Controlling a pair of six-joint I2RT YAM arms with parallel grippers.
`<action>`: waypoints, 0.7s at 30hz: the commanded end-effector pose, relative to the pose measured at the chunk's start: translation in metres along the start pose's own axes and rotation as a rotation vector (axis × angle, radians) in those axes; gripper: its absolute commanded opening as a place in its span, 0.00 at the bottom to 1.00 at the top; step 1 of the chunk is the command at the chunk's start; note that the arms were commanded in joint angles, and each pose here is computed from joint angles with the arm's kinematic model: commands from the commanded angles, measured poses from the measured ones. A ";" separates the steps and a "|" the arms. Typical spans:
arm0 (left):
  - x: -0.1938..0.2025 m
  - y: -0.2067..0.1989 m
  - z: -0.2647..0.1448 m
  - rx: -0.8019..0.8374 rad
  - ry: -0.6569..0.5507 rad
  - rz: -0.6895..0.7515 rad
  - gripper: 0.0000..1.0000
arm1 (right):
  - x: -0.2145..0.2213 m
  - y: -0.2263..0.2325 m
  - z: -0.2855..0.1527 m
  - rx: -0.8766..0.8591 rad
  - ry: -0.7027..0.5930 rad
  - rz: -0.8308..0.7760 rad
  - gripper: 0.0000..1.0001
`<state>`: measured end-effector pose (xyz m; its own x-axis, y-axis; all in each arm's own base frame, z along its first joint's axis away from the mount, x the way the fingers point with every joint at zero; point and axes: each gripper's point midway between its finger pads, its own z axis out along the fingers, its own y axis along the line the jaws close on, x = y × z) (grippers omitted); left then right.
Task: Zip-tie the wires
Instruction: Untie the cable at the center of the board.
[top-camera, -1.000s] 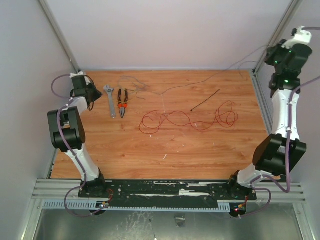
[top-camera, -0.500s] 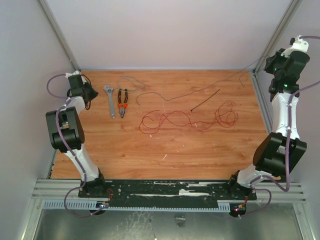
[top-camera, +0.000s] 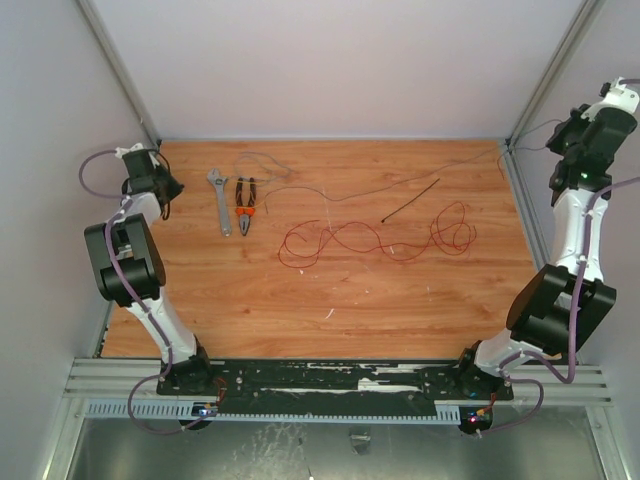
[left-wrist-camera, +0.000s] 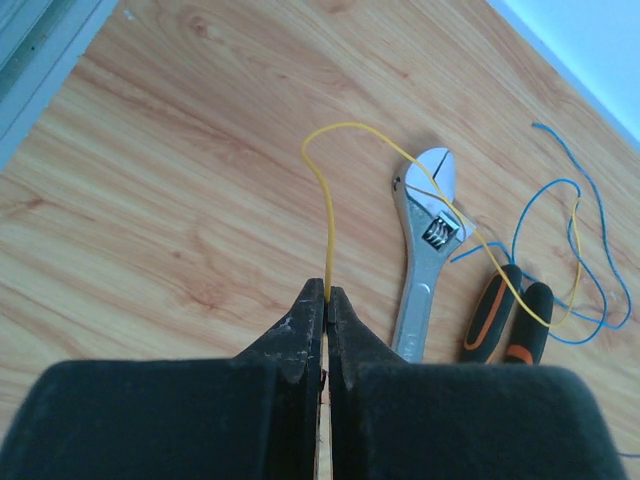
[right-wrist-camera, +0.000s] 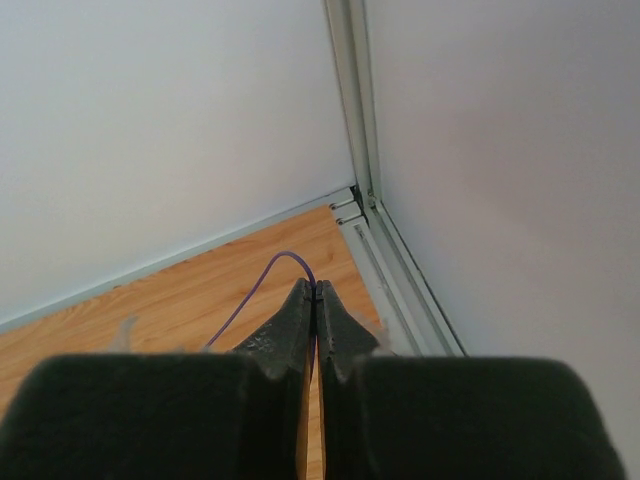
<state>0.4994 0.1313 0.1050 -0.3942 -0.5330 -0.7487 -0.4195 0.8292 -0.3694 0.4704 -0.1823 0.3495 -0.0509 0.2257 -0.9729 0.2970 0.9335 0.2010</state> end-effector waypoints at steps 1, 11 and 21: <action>-0.023 -0.012 -0.007 0.030 -0.049 0.017 0.00 | -0.004 0.002 -0.006 -0.011 -0.015 -0.004 0.00; -0.020 -0.003 -0.002 0.006 -0.040 0.013 0.00 | -0.012 -0.040 -0.014 0.122 -0.025 -0.020 0.00; -0.021 0.000 0.000 -0.005 -0.041 0.011 0.00 | -0.015 -0.046 -0.023 0.113 -0.037 0.008 0.00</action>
<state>0.4986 0.1338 0.1057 -0.3978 -0.5317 -0.7477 -0.4264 0.8287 -0.3625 0.4442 -0.2231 0.3414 -0.0540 0.2281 -0.9721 0.4106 0.8925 0.1866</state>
